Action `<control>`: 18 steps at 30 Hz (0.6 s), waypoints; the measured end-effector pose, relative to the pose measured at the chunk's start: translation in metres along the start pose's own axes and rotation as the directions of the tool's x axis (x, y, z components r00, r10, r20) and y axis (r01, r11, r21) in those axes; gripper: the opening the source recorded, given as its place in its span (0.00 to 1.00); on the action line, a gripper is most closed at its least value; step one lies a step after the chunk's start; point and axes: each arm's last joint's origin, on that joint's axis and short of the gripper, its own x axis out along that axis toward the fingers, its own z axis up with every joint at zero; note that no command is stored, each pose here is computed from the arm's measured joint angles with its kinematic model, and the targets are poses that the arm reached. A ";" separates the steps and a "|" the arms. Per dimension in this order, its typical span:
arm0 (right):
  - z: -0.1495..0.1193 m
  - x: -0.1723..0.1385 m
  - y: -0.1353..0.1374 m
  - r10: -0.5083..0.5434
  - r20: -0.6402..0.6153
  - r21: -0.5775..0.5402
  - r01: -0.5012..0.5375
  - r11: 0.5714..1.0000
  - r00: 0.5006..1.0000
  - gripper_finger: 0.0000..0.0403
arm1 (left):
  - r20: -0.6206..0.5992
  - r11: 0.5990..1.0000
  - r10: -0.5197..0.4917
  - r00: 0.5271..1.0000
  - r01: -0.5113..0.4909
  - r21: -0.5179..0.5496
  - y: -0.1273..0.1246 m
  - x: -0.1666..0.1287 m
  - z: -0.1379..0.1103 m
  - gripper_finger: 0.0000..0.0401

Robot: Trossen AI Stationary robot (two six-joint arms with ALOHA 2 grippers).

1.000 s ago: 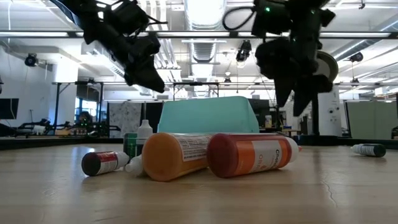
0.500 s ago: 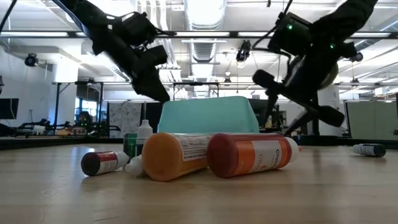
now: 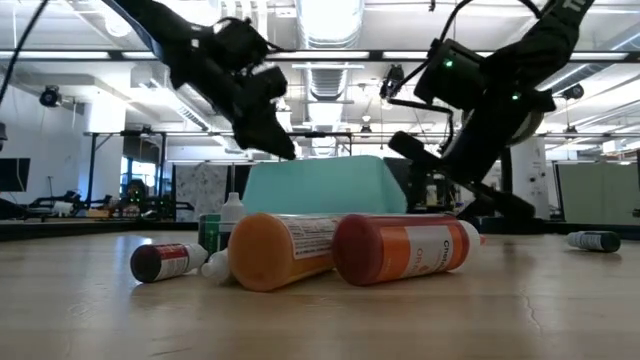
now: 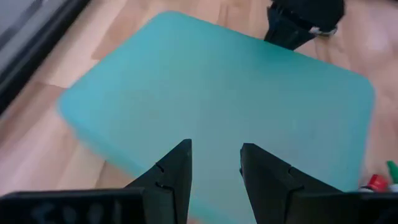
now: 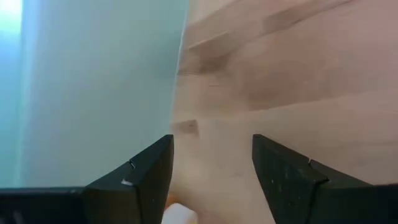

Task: Pick & Place food coloring
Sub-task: Prepare the green bin

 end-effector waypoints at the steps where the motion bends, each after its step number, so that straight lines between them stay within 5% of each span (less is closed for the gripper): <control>1: -0.001 0.001 0.002 0.001 0.002 -0.004 -0.001 1.000 1.000 0.52 | -0.021 1.000 -0.002 1.000 0.002 -0.011 0.001 0.005 -0.003 0.28; 11: 0.000 0.002 0.018 0.051 0.062 -0.055 -0.048 0.997 0.997 0.52 | -0.147 0.998 0.033 0.989 -0.039 -0.041 0.005 0.017 -0.016 0.28; 18: 0.002 -0.004 0.041 0.121 0.121 -0.209 -0.094 0.973 0.985 0.52 | -0.210 0.997 0.045 0.977 -0.058 -0.053 0.005 0.016 -0.022 0.28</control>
